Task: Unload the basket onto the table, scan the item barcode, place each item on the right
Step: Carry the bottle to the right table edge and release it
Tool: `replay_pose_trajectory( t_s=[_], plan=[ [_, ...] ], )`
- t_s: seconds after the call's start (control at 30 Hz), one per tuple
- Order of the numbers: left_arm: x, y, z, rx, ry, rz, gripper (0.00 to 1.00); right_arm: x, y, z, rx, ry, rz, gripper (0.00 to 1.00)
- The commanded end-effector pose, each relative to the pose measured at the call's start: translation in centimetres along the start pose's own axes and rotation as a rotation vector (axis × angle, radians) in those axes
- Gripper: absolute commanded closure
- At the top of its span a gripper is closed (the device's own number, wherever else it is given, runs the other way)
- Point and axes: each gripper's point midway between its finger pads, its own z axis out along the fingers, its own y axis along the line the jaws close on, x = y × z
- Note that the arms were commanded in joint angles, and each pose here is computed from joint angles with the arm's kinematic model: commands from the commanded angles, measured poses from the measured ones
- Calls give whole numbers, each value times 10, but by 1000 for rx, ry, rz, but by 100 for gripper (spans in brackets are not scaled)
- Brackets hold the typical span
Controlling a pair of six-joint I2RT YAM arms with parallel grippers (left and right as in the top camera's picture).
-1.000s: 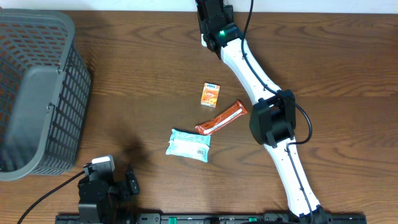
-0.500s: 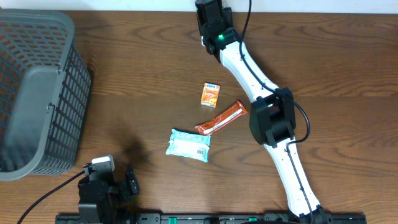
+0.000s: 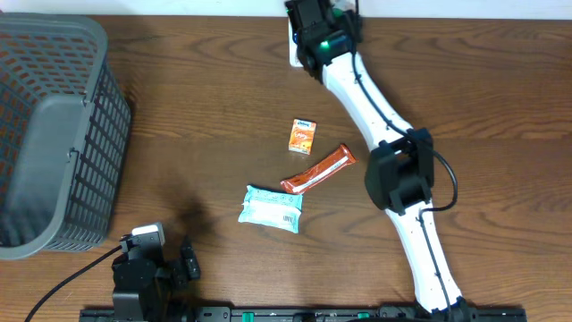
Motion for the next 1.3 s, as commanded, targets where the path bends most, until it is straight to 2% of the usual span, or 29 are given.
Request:
replay_pose_trajectory(
  t_s=[0.0,0.23,0.3,0.4,0.5,0.7,0.83,1.07,1.27],
  plan=[
    [2,-1,0,7,9,-9,6,20,-88,16,188,105,20,54],
    [2,-1,0,7,9,-9,6,128,-178,74,245,431,154,51],
    [2,-1,0,7,9,-9,6,175,-204,94,188,561,249,51],
    [2,-1,0,7,9,-9,6,219,-228,108,116,673,343,50],
    [2,-1,0,7,9,-9,6,265,-249,119,38,775,547,48],
    [2,-1,0,7,9,-9,6,317,-270,131,-200,870,979,47],
    [2,-1,0,7,9,-9,6,359,-294,132,-197,936,1181,47],
    [2,-1,0,7,9,-9,6,437,-304,123,-124,1100,1338,47],
    [2,-1,0,7,9,-9,6,470,-294,117,-131,1181,1378,49]
  ],
)
